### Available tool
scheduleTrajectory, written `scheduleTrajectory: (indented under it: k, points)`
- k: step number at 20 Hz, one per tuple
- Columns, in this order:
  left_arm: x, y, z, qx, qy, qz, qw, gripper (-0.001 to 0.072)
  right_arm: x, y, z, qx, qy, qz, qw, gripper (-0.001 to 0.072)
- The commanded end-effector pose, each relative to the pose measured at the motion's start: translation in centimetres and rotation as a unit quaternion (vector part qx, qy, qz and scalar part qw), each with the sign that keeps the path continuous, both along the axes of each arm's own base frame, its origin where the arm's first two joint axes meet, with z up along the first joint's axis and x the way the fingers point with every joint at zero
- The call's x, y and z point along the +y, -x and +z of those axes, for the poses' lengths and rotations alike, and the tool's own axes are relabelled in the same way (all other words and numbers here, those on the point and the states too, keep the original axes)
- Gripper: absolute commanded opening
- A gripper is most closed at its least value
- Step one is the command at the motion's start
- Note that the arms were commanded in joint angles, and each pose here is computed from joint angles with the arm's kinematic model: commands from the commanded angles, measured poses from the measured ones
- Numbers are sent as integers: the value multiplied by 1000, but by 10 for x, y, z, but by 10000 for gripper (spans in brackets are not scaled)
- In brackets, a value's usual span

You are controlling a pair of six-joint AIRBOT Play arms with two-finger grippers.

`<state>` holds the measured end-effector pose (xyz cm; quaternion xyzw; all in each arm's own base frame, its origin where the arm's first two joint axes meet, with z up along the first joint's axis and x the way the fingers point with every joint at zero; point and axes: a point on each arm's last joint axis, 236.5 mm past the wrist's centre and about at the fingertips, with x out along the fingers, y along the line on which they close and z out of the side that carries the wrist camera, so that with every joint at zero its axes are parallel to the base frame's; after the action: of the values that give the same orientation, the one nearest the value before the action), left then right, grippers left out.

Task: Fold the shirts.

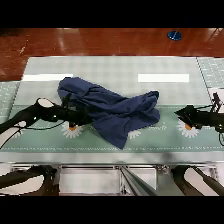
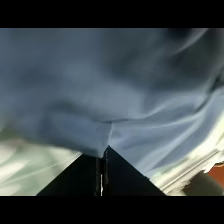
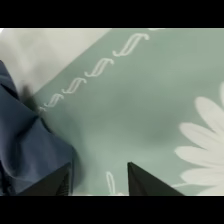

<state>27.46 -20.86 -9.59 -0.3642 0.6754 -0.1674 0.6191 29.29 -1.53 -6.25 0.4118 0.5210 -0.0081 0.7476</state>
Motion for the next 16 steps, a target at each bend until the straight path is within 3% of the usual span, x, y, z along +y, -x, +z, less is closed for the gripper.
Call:
scheduleTrajectory:
  k: [1, 13, 14, 15, 16]
  points:
    - [-8, -23, 22, -35, 20, -24, 999, 18, 16, -12, -4, -11, -55, 2, 998, 406]
    - [-8, -40, 42, -59, 30, -27, 997, 18, 137, -41, -44, 57, -77, 186, 978, 405]
    - [-7, -41, 42, -59, 31, -26, 997, 19, 147, -40, -42, 56, -78, 203, 974, 345]
    - [-5, -47, 48, -59, 37, -18, 997, 18, 158, -36, -37, 55, -83, 227, 969, 96]
    - [0, -60, 65, -68, 53, -6, 996, 18, 168, -34, -25, 48, -92, 258, 961, 23]
